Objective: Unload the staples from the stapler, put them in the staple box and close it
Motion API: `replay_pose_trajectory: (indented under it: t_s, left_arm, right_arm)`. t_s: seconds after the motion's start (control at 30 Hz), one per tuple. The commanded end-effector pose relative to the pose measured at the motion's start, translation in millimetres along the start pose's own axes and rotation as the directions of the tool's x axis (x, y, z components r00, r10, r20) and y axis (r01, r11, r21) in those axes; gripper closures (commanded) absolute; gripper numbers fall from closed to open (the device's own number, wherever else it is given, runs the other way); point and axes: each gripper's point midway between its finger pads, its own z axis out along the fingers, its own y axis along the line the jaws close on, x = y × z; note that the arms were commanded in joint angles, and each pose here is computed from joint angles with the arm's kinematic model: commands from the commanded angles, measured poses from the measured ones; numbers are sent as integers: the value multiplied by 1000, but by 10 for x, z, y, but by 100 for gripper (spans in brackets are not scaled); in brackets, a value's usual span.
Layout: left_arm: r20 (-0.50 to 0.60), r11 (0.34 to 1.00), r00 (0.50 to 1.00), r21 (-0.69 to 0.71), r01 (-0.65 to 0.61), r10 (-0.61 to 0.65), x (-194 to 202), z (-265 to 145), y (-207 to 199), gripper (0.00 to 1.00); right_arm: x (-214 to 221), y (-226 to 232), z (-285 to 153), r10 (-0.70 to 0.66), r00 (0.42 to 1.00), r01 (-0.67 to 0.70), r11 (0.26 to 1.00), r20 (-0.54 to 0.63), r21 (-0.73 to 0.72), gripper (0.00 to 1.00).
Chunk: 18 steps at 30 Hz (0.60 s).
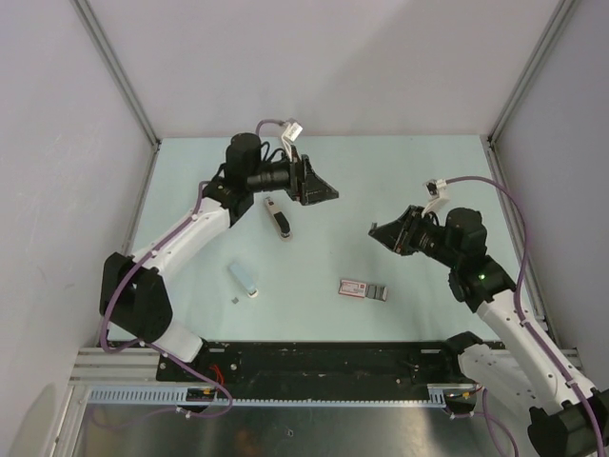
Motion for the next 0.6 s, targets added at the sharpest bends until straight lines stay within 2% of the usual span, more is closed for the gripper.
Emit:
replay_pose_trajectory:
  t_s: [0.0, 0.13, 0.23, 0.43, 0.57]
  left_arm:
    - [-155, 944, 965, -223, -244, 213, 218, -237, 442, 21]
    - [-330, 877, 902, -294, -379, 279, 552, -416, 803, 22]
    - [-428, 833, 852, -317, -454, 301, 778, -567, 983, 24]
    - [-523, 762, 780, -330, -557, 344, 971, -744, 1078, 25]
    - [-541, 753, 768, -332, -569, 343, 1033, -764, 1060, 25]
  right_arm:
    - [270, -501, -161, 36, 995, -7, 957, -93, 292, 95]
    - [632, -919, -302, 85, 980, 21, 853, -178, 522, 96]
    - [774, -1003, -315, 88, 978, 39, 812, -188, 583, 96]
    - [1071, -1105, -236, 84, 978, 71, 724, -189, 686, 96]
    - [1303, -1122, -169, 73, 975, 104, 680, -208, 726, 96]
